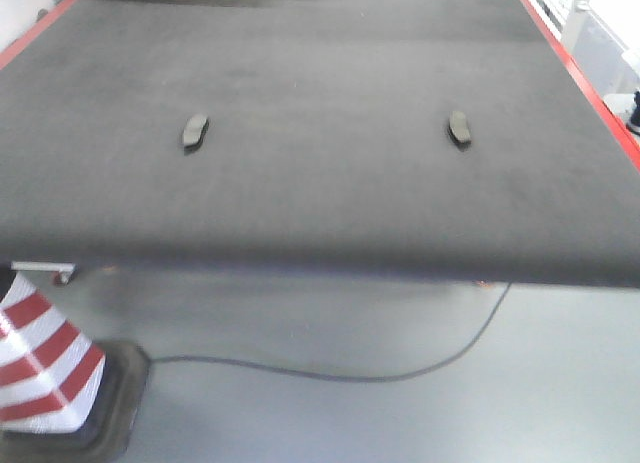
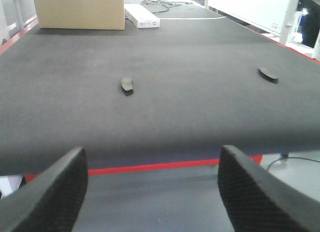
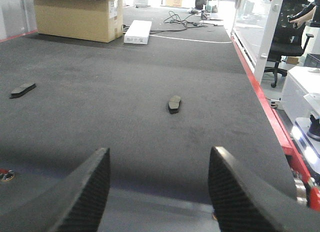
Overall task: Move and align brake pads A on conveyor
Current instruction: 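Drive the base away from the belt across the floor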
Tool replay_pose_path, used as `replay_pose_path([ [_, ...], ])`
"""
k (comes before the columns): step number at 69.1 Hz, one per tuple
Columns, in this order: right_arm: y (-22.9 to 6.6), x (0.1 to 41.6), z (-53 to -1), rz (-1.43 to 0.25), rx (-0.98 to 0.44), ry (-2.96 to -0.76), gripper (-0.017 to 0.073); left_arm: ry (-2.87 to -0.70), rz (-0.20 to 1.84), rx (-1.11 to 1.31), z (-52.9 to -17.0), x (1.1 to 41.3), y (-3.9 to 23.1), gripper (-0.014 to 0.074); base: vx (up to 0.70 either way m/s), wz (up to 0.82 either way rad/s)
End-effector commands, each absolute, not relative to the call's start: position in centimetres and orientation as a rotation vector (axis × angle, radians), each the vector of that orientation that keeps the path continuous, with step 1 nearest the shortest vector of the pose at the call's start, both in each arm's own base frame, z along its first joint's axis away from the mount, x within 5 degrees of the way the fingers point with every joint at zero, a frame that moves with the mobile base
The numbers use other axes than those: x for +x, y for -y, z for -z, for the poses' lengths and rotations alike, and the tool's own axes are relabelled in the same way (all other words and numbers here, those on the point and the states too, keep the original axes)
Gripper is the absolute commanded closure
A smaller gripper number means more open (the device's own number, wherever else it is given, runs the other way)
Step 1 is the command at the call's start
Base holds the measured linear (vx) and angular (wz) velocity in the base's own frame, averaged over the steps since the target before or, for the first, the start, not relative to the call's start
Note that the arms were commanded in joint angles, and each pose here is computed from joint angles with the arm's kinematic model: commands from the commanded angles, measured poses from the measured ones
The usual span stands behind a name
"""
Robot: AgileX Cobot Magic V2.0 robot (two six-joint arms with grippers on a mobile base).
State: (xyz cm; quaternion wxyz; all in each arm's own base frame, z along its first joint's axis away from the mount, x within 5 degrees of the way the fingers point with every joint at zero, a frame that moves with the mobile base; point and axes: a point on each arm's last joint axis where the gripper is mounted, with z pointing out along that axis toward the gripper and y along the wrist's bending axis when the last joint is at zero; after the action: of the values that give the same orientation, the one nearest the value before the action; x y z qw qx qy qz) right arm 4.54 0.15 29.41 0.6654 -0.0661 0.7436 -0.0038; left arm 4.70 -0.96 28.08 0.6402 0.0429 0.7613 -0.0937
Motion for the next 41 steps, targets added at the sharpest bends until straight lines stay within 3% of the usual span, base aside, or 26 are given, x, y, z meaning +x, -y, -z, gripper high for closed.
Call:
replay_pose_path([
  [1,-0.19,4.55,-30.83,0.011,-0.150,-1.591,0.0144,-1.643,0.233,0.089,-29.49,4.71,1.00,0.0081,-0.42,0.02],
  [22,-0.18,4.55,-30.83,0.012,-0.151,-1.591,0.0144,-1.643,0.232,0.088,-29.49,4.71,1.00,0.0081,-0.38,-0.14],
  [41,-0.18,4.55,-30.83,0.012,-0.151,-1.591,0.0144,-1.643,0.232,0.088,-29.49,4.71,1.00,0.0081,-0.27,-0.73],
])
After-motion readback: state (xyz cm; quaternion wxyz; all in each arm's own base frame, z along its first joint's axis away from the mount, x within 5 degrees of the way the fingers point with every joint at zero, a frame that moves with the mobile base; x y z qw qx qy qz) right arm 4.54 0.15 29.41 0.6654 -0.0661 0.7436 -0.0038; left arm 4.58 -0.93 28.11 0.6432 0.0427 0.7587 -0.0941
